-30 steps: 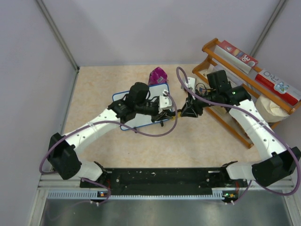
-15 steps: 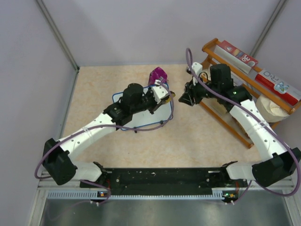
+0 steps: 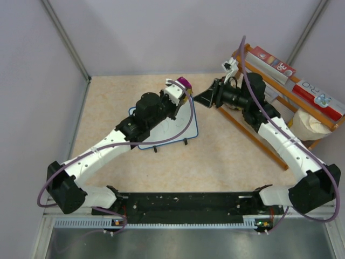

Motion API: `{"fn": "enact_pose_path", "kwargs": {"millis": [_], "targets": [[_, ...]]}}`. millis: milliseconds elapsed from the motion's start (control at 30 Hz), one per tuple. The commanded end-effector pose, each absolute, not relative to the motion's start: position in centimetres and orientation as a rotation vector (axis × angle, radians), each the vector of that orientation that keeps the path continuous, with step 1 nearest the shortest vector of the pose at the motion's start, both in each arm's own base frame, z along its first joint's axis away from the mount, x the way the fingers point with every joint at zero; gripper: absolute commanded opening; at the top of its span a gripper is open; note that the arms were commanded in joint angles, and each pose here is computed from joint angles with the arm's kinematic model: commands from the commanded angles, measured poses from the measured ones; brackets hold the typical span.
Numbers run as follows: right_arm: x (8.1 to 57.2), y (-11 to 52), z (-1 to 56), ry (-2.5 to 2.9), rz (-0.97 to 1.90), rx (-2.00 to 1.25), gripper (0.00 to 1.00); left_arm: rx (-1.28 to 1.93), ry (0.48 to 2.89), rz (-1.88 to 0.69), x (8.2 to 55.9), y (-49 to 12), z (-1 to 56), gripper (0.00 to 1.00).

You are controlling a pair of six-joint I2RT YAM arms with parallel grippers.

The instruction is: Erase the whiteboard

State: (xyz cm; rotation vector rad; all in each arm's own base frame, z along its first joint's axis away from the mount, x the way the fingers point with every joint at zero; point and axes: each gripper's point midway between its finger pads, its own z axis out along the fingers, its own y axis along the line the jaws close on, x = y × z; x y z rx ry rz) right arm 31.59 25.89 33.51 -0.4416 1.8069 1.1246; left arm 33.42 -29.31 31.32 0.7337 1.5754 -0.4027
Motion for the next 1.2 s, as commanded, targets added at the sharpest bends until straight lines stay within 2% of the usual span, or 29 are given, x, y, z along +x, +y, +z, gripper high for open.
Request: {"fn": "enact_pose_path", "kwargs": {"millis": [0,467,1167], "targets": [[32.8,27.5,37.2,1.691,1.254,-0.340,0.50,0.600,1.483,-0.458,33.2,-29.0,36.3,0.00],[33.4,29.1,36.6,1.687,1.253,-0.335,0.50,0.592,1.495,-0.497,33.1,-29.6,35.7,0.00],[33.2,30.2,35.8,1.691,1.206,-0.376,0.42,0.600,1.493,-0.523,32.7,-29.8,35.4,0.00]]}}
